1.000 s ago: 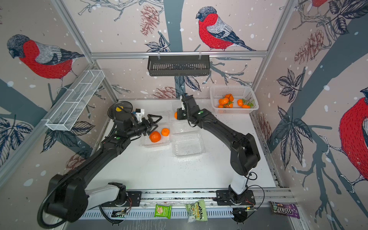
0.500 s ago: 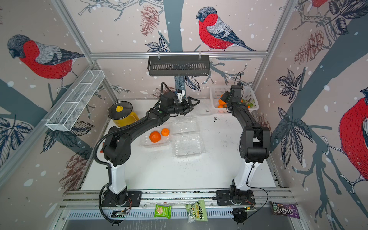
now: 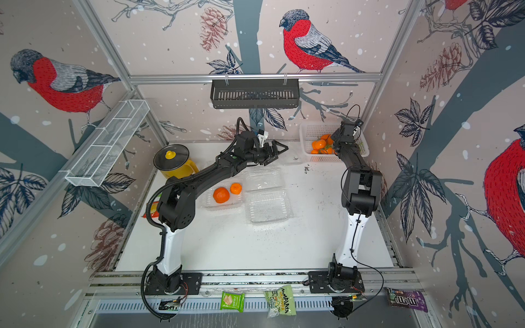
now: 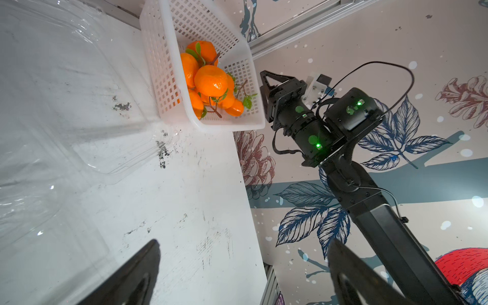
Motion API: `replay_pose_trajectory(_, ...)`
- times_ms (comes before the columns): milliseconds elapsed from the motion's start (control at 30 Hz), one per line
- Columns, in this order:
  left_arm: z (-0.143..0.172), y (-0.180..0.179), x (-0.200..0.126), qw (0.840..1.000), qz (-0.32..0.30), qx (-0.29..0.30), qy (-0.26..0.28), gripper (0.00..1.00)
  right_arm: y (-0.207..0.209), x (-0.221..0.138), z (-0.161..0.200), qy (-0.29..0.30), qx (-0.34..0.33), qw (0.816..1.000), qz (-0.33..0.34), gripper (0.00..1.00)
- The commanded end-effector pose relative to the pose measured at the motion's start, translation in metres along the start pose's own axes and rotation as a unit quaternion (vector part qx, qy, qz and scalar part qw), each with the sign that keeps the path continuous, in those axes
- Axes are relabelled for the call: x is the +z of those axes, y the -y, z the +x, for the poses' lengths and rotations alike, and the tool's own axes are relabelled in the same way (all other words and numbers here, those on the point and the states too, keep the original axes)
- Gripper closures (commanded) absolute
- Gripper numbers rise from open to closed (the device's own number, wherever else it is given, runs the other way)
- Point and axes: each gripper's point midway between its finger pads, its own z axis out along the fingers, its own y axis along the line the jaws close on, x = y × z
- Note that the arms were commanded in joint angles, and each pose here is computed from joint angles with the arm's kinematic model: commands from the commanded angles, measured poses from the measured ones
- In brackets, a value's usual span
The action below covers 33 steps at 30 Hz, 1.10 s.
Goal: Take oranges out of containers
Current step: Place the orange in the basket, then pick up the orange from the packing box.
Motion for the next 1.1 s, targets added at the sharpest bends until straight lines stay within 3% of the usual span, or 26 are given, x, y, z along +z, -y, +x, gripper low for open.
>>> replay_pose_trajectory(0, -0.005, 0.003, -0.020, 1.000, -0.006, 0.012, 0.005, 0.03, -0.026, -0.019, 0.003, -0.011, -0.030, 0.999, -0.032, 0.49)
replay_pose_trajectory(100, -0.011, 0.008, -0.051, 0.999, -0.015, 0.022, 0.023, 0.03, -0.057, -0.047, 0.018, -0.019, -0.052, 0.996, -0.070, 0.39)
replay_pose_trajectory(267, -0.006, 0.001, -0.124, 0.995, -0.070, 0.045, 0.052, 0.03, -0.130, -0.117, 0.071, -0.048, -0.119, 0.978, -0.162, 0.00)
replay_pose_trajectory(467, 0.032, -0.046, -0.213, 0.987, -0.136, 0.017, 0.083, 0.03, -0.206, -0.216, 0.176, -0.130, -0.207, 0.931, -0.271, 0.00)
replay_pose_trajectory(633, 0.061, -0.078, -0.264, 0.979, -0.157, -0.012, 0.126, 0.03, -0.235, -0.289, 0.268, -0.201, -0.275, 0.883, -0.323, 0.00)
replay_pose_trajectory(800, 0.076, -0.087, -0.279, 0.978, -0.149, -0.023, 0.144, 0.03, -0.237, -0.344, 0.347, -0.274, -0.322, 0.833, -0.358, 0.03)
replay_pose_trajectory(1067, 0.090, -0.105, -0.276, 0.977, -0.160, -0.071, 0.120, 0.03, -0.236, -0.370, 0.413, -0.320, -0.365, 0.795, -0.364, 0.19)
